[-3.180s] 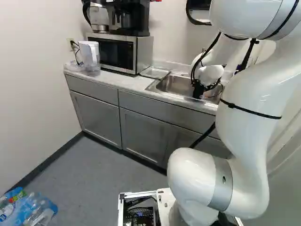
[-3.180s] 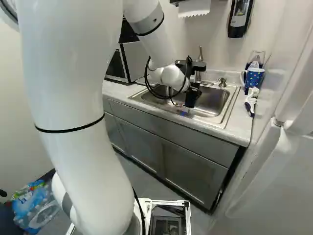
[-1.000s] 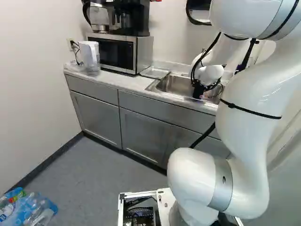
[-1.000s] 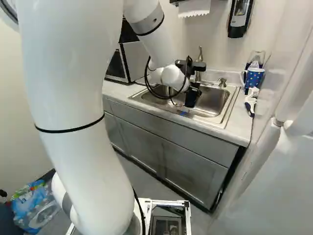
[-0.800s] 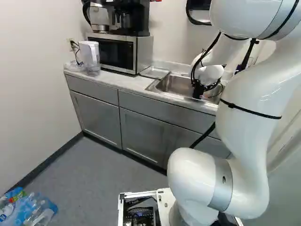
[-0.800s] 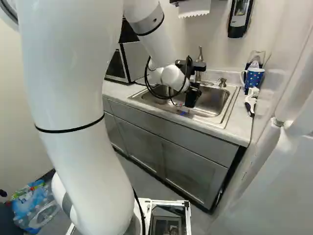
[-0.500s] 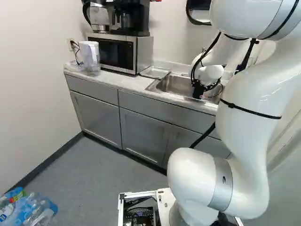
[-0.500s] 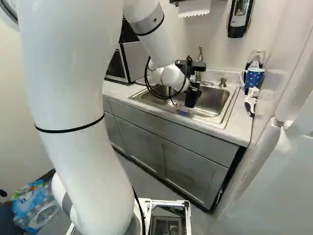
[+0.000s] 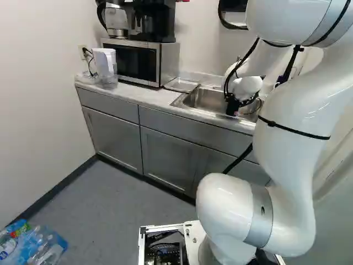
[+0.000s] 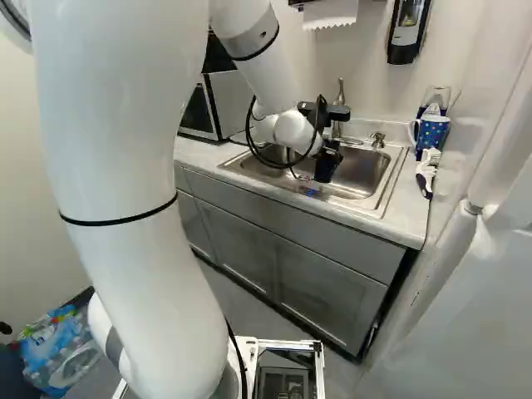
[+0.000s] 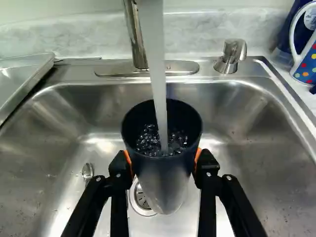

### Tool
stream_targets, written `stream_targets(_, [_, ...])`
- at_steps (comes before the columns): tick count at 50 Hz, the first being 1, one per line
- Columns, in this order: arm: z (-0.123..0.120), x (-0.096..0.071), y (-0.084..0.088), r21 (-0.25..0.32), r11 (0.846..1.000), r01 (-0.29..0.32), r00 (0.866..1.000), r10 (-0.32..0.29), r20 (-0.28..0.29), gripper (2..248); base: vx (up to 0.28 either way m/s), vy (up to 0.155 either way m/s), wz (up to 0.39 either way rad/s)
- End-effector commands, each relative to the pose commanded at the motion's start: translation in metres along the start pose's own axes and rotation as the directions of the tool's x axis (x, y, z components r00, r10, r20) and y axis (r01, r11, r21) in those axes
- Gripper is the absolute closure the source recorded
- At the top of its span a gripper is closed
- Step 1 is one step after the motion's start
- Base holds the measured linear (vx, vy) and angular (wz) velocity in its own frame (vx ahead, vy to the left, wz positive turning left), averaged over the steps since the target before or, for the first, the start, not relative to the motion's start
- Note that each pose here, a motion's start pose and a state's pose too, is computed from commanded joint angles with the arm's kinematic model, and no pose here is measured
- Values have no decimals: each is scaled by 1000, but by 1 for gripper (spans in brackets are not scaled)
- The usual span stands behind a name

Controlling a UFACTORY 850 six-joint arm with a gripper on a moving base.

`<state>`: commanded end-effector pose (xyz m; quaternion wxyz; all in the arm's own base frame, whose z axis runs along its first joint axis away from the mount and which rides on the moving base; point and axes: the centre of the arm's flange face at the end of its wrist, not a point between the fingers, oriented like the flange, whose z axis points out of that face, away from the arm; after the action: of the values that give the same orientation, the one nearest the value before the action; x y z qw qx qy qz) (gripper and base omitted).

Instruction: Rinse the cup and place it in the tray

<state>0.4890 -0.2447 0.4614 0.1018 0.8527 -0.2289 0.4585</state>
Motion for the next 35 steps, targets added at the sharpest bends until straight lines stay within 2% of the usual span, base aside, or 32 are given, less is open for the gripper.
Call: stream_targets(35, [0, 0, 0, 0, 1000, 0, 1000, 0, 0, 124, 0, 0, 0])
